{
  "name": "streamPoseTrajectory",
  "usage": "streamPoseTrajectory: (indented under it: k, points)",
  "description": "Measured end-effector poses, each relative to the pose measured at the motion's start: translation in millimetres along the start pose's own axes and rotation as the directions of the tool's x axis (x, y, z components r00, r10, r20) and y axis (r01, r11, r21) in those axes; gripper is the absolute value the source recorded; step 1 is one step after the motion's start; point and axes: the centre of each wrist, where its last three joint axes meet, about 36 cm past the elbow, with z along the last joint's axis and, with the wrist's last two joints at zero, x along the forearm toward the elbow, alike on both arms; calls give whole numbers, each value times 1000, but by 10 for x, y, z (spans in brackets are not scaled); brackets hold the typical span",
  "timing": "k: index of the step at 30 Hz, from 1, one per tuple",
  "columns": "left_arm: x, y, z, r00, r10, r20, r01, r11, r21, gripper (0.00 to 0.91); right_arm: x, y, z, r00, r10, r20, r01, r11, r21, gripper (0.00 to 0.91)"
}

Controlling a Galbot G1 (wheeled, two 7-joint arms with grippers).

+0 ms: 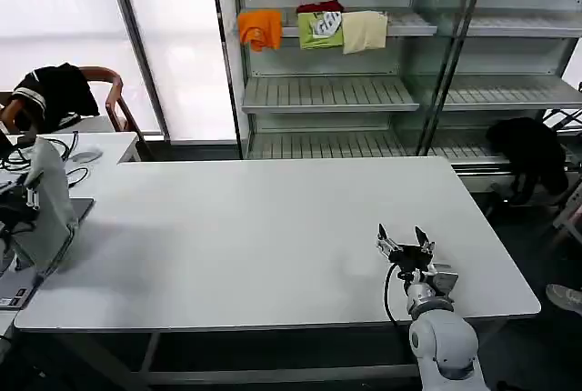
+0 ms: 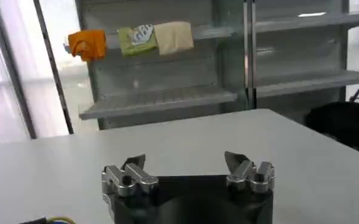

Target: Fold and organize the clothes.

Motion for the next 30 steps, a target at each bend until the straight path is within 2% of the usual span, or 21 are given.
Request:
streamPoseTrajectory:
  k: [6, 9, 16, 23, 28, 29, 30]
  points:
    - [20, -852, 155, 995, 89, -34, -89, 996, -8, 30, 47, -97, 50, 1000, 15, -5, -15, 1000, 5, 907]
    - [66, -1309, 100, 989, 144, -26, -143, 989, 28, 30, 66, -149, 49, 1000, 24, -5, -24, 1000, 8, 907]
    - [164, -2039, -328, 967, 253, 38, -255, 950, 179, 30, 92, -174, 12, 1000, 27, 6, -27, 1000, 8, 907]
    - [137, -2587, -771, 930, 348, 117, -367, 867, 338, 30, 115, -151, -37, 1000, 19, 13, -19, 1000, 9, 907]
    - [28, -2972, -1068, 899, 404, 172, -438, 805, 400, 50, 132, -103, -70, 1000, 1, 12, -1, 1000, 8, 907]
    - [5, -3060, -1132, 891, 416, 181, -453, 792, 409, 907, 136, -94, -76, 1000, -3, 12, 3, 1000, 7, 907]
    - [-11, -3136, -1189, 884, 428, 189, -467, 781, 416, 907, 139, -86, -84, 1000, -5, 12, 5, 1000, 7, 907]
